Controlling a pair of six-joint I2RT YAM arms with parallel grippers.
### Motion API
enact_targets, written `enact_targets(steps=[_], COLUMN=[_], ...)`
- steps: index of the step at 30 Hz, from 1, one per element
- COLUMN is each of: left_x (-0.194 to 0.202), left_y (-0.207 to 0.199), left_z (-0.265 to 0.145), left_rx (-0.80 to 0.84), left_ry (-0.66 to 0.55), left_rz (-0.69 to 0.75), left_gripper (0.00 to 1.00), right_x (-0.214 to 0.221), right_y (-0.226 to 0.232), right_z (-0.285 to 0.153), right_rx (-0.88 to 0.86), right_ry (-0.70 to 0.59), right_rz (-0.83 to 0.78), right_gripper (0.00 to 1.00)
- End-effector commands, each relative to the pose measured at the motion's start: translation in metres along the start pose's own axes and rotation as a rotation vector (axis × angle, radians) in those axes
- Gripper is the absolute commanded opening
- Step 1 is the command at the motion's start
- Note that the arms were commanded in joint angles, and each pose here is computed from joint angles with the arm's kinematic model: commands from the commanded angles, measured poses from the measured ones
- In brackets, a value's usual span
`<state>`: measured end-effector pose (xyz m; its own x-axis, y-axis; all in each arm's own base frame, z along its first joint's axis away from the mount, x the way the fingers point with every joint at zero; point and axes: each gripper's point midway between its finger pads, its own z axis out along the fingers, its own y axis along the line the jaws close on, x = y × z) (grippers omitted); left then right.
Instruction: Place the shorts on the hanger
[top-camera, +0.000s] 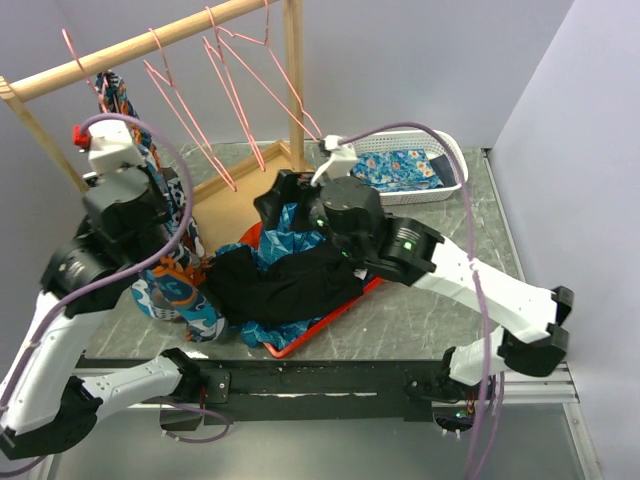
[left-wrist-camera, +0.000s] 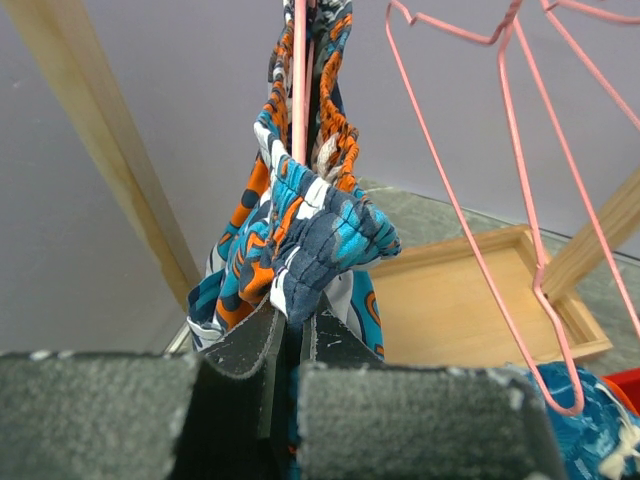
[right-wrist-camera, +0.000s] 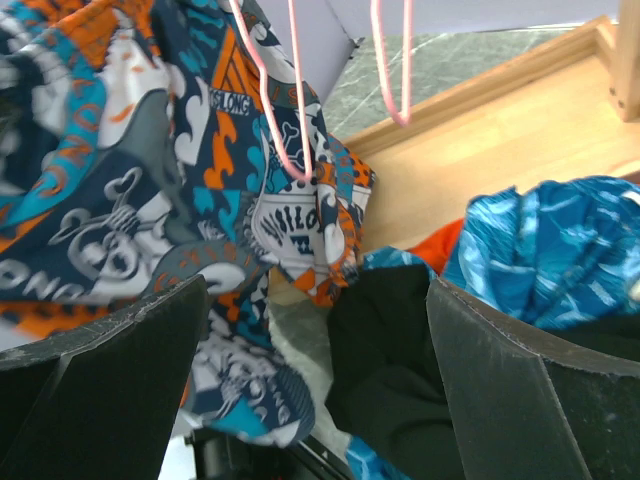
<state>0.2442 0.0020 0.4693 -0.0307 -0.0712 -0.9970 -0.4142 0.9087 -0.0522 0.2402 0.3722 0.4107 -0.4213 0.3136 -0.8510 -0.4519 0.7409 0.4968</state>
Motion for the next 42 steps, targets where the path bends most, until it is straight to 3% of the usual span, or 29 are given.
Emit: enact_targets(steps=[1, 11, 26, 38, 42], left_x=[-0.010, 0.002, 0.037, 0.060, 0.064], left_y=[0.000, -0.005, -0.004, 0.000, -0.002], left_z=[0.007, 0.015, 0.026, 0.030, 0.028], left_rx=[-0.070, -0.109, -0.100, -0.100, -0.074], left_ry=[-0.066, -0.100, -0.052, -0.016, 0.005], left_rz=[-0.111, -0.146, -0.134, -0.099, -0.094], left_gripper=[0.01, 0.01, 0.03, 0.11, 0.19], right_x=[-0.025, -0.017, 0.010, 0.043, 0.068], right_y=[-0.004, -0.018, -0.026, -0.022, -0.014], right_z=[-0.026, -0.040, -0.035, -0.027, -0.022], right_rx=[-0.026, -0.007, -0.003, -0.065, -0.099], right_ry=[-0.065, -0.038, 0.018, 0.080, 0.113], right_rz=[0.031, 0.023, 0.023, 0.021, -0.009], right_gripper=[0.98, 0.98, 0.98, 0.98, 0.98])
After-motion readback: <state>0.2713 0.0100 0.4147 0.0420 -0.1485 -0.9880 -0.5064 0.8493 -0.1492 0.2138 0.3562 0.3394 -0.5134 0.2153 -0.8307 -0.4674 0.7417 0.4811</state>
